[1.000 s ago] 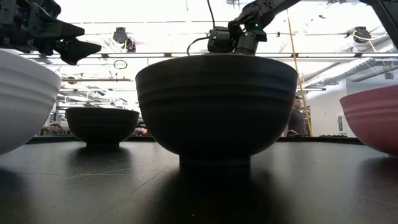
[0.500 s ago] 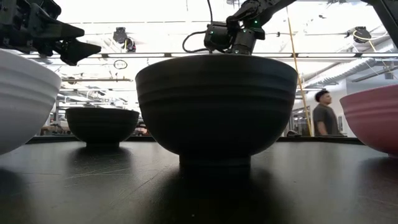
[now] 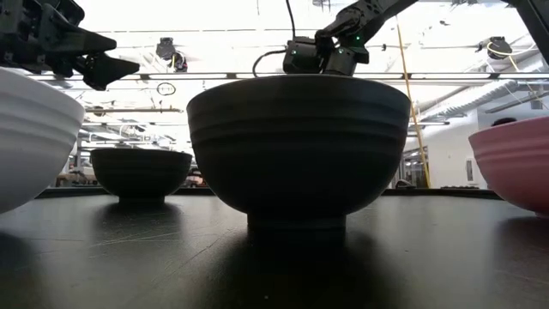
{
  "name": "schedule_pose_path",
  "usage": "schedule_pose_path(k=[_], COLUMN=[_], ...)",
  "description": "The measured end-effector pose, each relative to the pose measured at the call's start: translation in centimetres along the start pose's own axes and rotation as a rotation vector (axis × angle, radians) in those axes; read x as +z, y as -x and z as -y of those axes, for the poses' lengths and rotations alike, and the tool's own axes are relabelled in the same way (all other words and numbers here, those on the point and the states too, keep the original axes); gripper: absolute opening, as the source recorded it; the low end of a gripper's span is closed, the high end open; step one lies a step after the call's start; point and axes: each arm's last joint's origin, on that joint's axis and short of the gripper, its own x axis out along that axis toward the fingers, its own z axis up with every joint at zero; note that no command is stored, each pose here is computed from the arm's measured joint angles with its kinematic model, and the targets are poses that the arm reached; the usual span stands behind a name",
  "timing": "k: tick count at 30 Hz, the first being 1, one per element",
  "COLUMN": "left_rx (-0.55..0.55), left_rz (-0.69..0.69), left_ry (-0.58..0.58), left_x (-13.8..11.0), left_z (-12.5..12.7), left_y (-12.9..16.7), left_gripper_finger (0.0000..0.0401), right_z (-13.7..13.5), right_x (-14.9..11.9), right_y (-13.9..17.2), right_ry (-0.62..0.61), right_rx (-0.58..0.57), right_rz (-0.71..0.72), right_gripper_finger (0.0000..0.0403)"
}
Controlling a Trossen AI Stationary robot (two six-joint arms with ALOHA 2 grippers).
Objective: Nest bowls inside each other
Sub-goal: Stack the purple bowl on top of the right black bowl, then stack the top left black bowl on top of the black bowl
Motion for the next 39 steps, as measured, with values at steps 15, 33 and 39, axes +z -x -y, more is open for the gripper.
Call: schedule_pose_path(k=[15, 33, 39], left_rx=[0.000, -0.004, -0.003], left_rz=[0.003, 0.009, 0.022], left_ry=[0.002, -0.001, -0.002], left_x=[0.0, 0.1, 0.2], left_z=[0.0, 0.0, 0.0], left_y=[0.0, 0.0, 0.0], left_gripper_finger=[0.0349, 0.0349, 0.0349], right_z=[-0.5, -1.1, -2.4], right_x=[0.0, 0.6, -0.9], right_y=[-0.3, 6.1, 11.3], right_ry=[0.008, 0.059, 0.226], right_rx=[0.008, 0.033, 0.100], right_rz=[0.007, 0.253, 0.502], right_gripper_finger=[0.0070, 0.0191, 0.0189])
